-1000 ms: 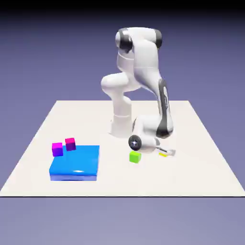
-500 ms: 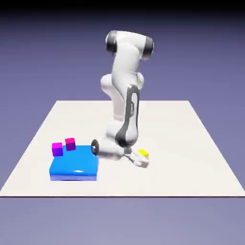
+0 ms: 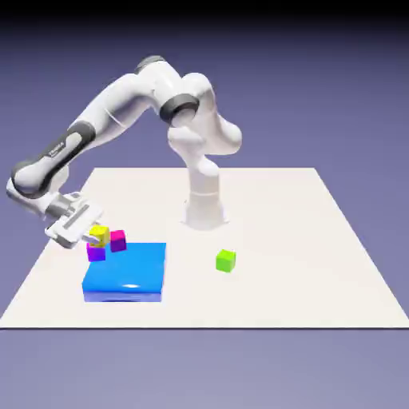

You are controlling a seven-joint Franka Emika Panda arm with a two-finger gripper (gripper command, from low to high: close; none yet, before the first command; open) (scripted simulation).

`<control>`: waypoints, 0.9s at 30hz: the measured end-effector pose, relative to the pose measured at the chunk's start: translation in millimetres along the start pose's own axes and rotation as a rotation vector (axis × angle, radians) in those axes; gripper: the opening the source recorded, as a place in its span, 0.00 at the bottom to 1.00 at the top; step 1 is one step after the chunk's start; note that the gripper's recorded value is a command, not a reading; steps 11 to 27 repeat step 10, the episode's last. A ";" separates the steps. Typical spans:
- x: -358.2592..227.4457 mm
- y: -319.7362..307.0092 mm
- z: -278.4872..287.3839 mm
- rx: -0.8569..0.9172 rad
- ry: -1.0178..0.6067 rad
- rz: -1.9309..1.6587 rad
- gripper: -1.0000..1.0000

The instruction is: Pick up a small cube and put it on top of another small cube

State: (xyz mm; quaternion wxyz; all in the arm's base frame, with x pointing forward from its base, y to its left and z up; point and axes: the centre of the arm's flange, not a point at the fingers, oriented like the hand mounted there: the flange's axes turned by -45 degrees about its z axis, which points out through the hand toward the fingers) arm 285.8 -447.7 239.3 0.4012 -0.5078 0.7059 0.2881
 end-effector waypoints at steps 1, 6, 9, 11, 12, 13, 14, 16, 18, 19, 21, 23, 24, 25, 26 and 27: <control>0.0 0.0 0.0 0.000 0.000 0.000 0.00; 17.2 0.3 60.2 -0.002 0.001 0.000 1.00; 7.0 -0.9 23.1 -0.001 -0.001 -0.002 1.00; 1.4 -0.1 4.4 -0.001 0.000 0.000 1.00; 1.4 -0.1 4.4 -0.001 0.000 0.000 1.00; 1.4 -0.1 4.4 -0.001 0.000 0.000 1.00; 1.4 -0.1 4.4 -0.001 0.000 0.000 1.00; 1.4 -0.1 4.4 -0.001 0.000 0.000 1.00; 1.4 -0.1 4.4 -0.001 0.000 0.000 1.00; 1.4 -0.1 4.4 -0.001 0.000 0.000 1.00; 1.4 -0.1 4.4 -0.001 0.000 0.000 1.00; 1.4 -0.1 4.4 -0.001 0.000 0.000 1.00; 1.4 -0.1 4.4 -0.001 0.000 0.000 1.00; 1.4 -0.1 4.4 -0.001 0.000 0.000 1.00; 1.4 -0.1 4.4 -0.001 0.000 0.000 1.00; 1.4 -0.1 4.4 -0.001 0.000 0.000 1.00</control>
